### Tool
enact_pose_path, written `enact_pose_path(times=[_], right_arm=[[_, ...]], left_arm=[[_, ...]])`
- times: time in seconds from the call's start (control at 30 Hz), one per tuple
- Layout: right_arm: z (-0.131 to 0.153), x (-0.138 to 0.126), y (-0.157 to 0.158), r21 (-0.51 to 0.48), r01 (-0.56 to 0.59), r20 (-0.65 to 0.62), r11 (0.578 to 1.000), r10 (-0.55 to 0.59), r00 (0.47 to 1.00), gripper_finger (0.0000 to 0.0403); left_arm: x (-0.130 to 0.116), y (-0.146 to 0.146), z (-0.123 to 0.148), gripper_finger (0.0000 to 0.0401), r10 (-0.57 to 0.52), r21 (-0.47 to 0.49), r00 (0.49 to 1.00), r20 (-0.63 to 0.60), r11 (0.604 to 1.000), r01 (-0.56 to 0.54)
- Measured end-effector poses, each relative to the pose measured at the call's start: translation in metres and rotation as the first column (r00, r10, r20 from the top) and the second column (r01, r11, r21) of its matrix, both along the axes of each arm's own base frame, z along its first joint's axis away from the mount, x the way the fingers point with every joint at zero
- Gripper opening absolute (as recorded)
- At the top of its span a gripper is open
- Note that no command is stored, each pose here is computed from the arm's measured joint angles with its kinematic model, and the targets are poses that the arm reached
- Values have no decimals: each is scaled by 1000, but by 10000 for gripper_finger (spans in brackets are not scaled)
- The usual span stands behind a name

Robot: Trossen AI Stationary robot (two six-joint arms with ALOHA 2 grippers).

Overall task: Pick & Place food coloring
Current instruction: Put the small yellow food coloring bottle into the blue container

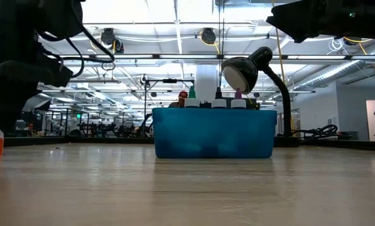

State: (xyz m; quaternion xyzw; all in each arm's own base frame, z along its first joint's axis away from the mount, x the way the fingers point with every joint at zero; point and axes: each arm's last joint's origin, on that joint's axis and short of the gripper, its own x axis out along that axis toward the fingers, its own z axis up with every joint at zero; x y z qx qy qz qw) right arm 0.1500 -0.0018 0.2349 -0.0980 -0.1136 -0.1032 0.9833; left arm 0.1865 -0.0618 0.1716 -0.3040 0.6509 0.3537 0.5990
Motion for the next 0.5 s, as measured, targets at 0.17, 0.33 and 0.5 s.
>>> enact_pose_path(times=[0.17, 0.33, 0.5], right_arm=[[0, 0, 0, 4, -1, 0, 1000, 1, 1000, 212], [0, 0, 0, 6, -2, 0, 1000, 2, 1000, 212], [0, 0, 0, 6, -2, 1, 1000, 2, 1000, 212]], left_arm=[[2, -1, -5, 212, 2, -7, 1000, -28, 1000, -3], [7, -3, -14, 214, -1, -7, 999, -50, 1000, 1], [18, -6, -25, 214, -54, -26, 998, -12, 998, 54]])
